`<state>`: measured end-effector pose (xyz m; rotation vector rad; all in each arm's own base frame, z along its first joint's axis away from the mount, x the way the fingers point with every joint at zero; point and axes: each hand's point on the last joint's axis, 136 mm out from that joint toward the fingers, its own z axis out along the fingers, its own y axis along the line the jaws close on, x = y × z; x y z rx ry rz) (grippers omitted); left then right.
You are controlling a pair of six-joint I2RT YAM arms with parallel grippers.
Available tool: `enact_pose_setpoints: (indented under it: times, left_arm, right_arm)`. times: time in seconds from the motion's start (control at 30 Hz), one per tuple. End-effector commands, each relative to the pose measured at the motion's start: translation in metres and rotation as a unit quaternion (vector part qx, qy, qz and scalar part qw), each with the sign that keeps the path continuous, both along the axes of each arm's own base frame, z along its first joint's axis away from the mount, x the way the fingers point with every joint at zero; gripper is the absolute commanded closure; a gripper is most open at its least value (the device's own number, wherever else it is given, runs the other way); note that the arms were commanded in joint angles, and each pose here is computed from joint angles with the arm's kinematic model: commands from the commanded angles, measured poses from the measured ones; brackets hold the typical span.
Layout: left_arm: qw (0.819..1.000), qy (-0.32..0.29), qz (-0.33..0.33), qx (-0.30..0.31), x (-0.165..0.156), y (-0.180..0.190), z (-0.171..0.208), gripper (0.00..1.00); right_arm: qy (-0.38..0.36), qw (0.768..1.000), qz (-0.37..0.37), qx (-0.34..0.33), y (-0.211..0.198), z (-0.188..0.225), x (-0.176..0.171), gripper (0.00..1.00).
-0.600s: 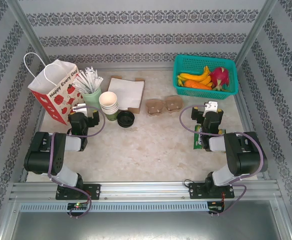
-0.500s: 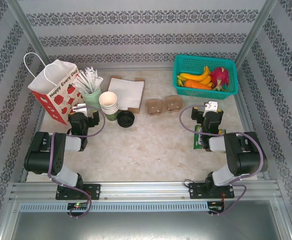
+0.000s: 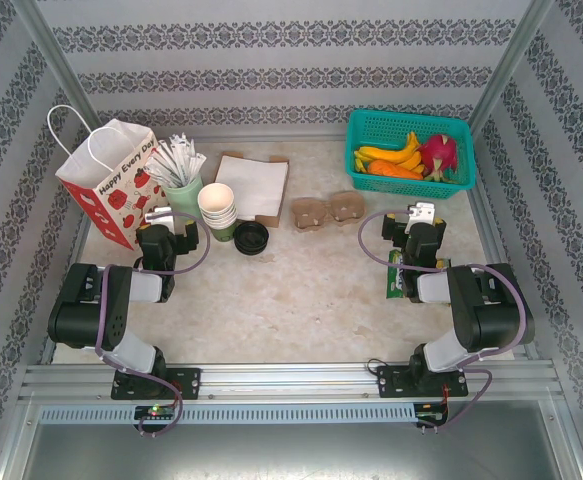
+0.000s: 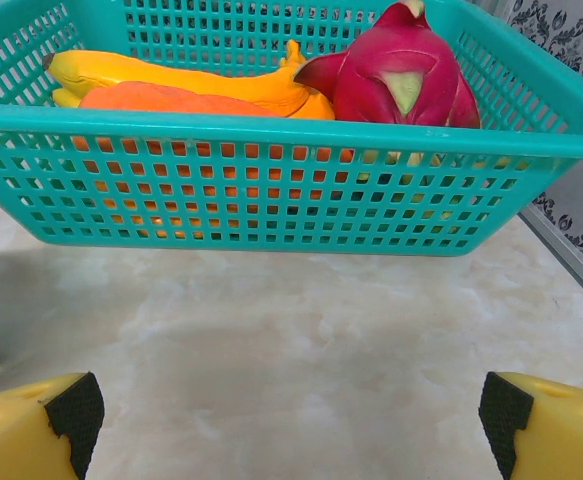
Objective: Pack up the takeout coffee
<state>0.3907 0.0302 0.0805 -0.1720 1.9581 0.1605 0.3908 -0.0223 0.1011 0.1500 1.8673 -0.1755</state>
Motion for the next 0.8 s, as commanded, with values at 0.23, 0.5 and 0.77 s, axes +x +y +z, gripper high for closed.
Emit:
enact_pose_setpoints:
  times: [0.23,0.5,0.77]
  left_arm:
    - [1.000,-0.008,-0.004,0.007,0.003,-0.002,0.006,0.01]
    - [1.000,0.019,-0.009,0.013,0.004,-0.003,0.024,0.01]
    - [0.996,-0.010,0.084,-0.022,-0.020,0.021,0.074,0.01]
  right_arm:
    - [-0.016,1.000,0.003,0.015,0.003,0.009,0.001,0.02]
    - [-0.011,1.000,0.017,0.009,0.008,0.018,0.004,0.02]
    - [0.004,0.999,0.010,0.030,0.015,0.067,-0.001,0.02]
